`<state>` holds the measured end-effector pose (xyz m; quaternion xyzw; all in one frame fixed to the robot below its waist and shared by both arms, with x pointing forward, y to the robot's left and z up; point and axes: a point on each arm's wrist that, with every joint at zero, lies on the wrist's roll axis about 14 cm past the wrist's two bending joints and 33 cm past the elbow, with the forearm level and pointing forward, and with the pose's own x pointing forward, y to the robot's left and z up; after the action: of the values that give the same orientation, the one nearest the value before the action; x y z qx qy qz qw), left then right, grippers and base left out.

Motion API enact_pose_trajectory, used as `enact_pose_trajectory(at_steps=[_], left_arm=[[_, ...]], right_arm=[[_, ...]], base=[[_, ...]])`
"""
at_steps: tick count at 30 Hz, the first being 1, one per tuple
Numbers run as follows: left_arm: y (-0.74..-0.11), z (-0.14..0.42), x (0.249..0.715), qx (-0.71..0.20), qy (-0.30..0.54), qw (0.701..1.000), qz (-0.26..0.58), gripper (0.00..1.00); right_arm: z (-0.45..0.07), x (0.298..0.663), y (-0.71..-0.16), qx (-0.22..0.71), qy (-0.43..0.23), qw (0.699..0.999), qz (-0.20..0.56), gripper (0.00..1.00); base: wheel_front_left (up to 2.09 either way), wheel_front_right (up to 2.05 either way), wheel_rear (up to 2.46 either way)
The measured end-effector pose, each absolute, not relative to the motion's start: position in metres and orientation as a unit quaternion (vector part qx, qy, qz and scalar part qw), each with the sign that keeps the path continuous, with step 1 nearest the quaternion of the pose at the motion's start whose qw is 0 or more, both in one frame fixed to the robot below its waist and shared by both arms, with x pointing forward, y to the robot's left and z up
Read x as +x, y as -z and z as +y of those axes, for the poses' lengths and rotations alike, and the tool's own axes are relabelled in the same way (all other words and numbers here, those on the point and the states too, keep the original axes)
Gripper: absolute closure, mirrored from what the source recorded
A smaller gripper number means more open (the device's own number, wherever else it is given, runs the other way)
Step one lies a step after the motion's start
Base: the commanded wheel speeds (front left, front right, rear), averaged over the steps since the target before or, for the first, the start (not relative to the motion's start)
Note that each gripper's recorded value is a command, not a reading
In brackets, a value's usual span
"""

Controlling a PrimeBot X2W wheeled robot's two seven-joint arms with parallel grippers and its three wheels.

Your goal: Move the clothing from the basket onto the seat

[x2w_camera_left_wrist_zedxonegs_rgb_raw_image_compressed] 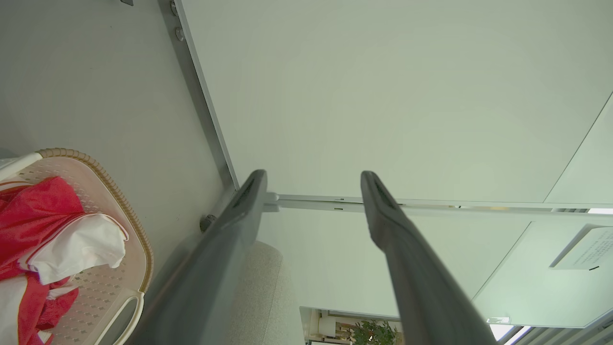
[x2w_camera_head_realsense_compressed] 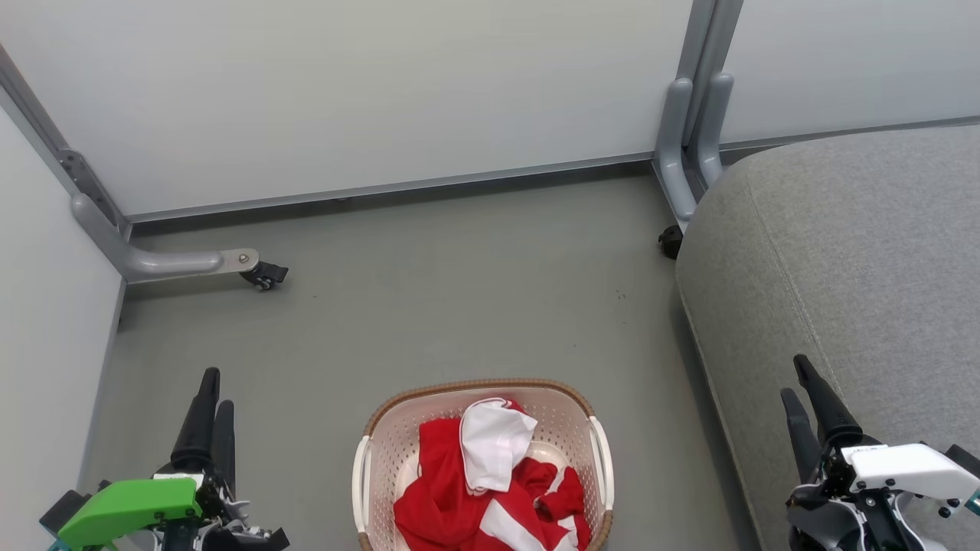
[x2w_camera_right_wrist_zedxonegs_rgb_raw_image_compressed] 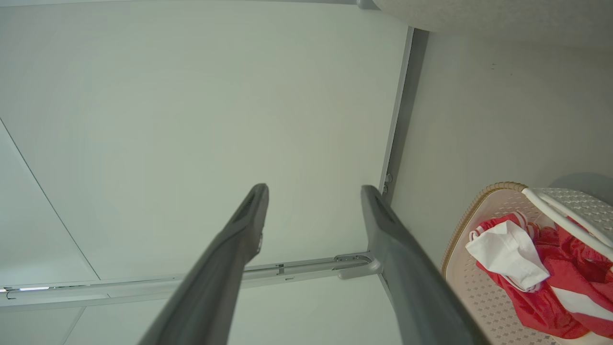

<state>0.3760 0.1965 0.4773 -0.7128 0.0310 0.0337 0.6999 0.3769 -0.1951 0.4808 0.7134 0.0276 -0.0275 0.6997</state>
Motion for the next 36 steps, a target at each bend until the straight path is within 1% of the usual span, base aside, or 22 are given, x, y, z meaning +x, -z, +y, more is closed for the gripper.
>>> enact_pose_trajectory(at_steps=[3,6,14,22,29,36], left_arm=[[-0.478,0.196,0.376,-0.707,-0.035,0.705,0.029,0.00],[-0.480,0.197,0.377,-0.689,-0.036,0.723,0.026,0.00],[-0.491,0.201,0.379,-0.616,-0.032,0.787,0.011,0.00],[-0.500,0.194,0.381,-0.543,-0.026,0.839,0.010,0.00],[-0.505,0.186,0.381,-0.484,-0.018,0.875,0.011,0.00],[-0.508,0.183,0.381,-0.433,-0.018,0.901,0.007,0.00]], right_arm=[[-0.192,0.377,-0.482,0.709,0.026,0.705,0.028,0.00],[-0.190,0.378,-0.482,0.697,0.026,0.716,0.029,0.00],[-0.193,0.379,-0.489,0.629,0.025,0.777,0.019,0.00],[-0.176,0.381,-0.495,0.550,-0.001,0.835,0.025,0.00],[-0.169,0.380,-0.500,0.489,-0.016,0.872,0.021,0.00],[-0.164,0.381,-0.506,0.440,-0.028,0.897,0.012,0.00]], base=[[0.00,0.00,0.00],[0.00,0.00,0.00],[0.00,0.00,0.00],[0.00,0.00,0.00],[0.00,0.00,0.00],[0.00,0.00,0.00]])
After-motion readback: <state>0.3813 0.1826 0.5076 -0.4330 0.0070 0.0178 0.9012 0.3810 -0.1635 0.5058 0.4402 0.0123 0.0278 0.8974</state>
